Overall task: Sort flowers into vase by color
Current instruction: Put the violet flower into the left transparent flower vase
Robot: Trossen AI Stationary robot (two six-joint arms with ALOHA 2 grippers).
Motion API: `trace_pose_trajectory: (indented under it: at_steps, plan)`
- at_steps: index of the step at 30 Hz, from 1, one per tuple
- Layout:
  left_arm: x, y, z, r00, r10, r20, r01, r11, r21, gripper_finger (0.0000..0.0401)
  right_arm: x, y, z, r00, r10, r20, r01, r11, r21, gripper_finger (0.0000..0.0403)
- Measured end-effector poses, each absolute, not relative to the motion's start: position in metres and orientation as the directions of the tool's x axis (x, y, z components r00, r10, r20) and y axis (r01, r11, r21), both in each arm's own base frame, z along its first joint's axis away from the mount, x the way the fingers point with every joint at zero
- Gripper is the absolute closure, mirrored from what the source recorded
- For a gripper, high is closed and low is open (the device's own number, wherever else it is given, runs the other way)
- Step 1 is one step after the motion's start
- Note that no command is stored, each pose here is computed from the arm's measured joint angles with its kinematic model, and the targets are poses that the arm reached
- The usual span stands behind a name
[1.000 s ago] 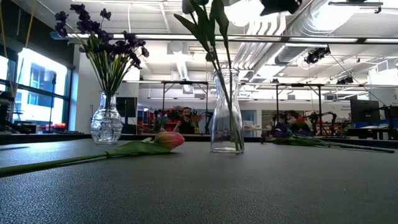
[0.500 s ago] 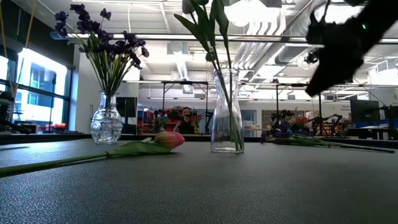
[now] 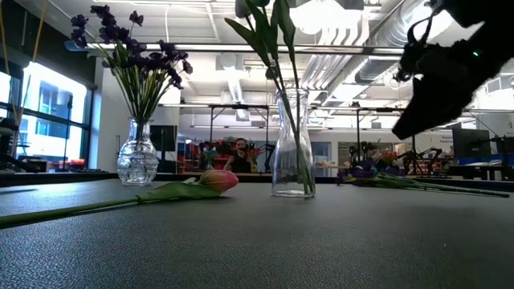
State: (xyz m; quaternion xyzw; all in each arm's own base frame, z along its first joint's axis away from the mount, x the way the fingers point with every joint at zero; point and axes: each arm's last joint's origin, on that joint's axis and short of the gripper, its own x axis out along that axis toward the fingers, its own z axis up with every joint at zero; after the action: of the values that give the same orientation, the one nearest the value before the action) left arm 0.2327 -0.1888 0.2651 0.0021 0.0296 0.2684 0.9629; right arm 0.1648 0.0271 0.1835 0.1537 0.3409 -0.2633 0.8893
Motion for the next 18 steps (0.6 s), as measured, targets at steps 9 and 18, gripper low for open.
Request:
trace_pose_trajectory:
  at_steps: [9, 18]
  plan:
    - [0.241, -0.173, 0.251, 0.897, 0.396, -0.195, -0.402, 0.915, 0.008, 0.0279, 0.171, -0.009, 0.199, 0.556, -0.411, -0.722, 0.636, 0.77, 0.052, 0.0194]
    - [0.257, -0.156, 0.237, 0.843, 0.491, -0.218, -0.502, 0.865, 0.005, 0.0279, 0.159, -0.056, 0.183, 0.292, -0.509, -0.81, 0.817, 0.573, -0.066, 0.0173]
